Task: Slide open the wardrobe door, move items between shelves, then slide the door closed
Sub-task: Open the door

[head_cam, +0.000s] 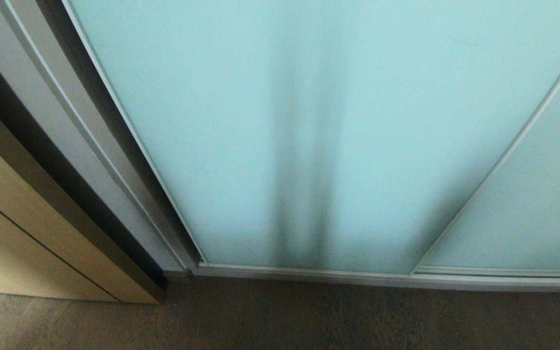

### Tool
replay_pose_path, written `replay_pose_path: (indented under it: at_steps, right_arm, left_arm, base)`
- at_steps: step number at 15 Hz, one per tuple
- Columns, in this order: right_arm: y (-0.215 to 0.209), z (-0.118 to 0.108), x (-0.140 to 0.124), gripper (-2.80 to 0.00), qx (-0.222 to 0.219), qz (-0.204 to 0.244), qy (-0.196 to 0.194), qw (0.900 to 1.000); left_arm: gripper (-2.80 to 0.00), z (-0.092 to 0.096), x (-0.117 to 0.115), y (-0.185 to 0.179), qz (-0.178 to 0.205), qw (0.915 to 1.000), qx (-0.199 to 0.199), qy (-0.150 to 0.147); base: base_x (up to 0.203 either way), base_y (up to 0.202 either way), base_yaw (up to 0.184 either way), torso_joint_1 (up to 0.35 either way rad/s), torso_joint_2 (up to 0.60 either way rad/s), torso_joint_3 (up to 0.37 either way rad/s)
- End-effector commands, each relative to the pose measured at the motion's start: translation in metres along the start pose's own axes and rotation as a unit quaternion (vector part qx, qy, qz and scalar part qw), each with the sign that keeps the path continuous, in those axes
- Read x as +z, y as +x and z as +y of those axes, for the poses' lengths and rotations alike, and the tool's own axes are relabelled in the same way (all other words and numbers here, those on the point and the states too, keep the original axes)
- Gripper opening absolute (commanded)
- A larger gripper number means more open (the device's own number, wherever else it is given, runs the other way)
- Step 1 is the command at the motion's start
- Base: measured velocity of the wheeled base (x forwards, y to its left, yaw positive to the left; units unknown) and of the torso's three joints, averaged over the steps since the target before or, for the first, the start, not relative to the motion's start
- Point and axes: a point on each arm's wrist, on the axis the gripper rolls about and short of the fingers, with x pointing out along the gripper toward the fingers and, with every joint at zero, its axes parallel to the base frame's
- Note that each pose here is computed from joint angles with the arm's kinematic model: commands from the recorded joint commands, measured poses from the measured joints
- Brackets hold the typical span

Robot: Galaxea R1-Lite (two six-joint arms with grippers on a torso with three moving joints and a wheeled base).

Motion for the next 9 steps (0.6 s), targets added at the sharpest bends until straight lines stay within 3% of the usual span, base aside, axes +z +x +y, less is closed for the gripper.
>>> replay_pose_path:
  at_steps: [1, 9]
  right_arm:
    - [0.0000, 0.0000, 0.0000, -2.80, 0.000, 0.000, 0.000, 1.000]
    - [0.0000, 0.0000, 0.0000, -2.80, 0.000, 0.000, 0.000, 1.000]
  left_arm:
    - [-2.80, 0.0000, 0.0002, 0.0001, 0.000, 1.0000, 0.000, 0.000]
    - [-2.80, 0.0001, 0.0000, 0.0001, 0.001, 1.0000, 0.002, 0.007]
  base:
    - [0.000, 0.000, 0.000, 0.000, 0.00, 0.000]
    - [0.000, 0.000, 0.000, 0.000, 0.00, 0.000]
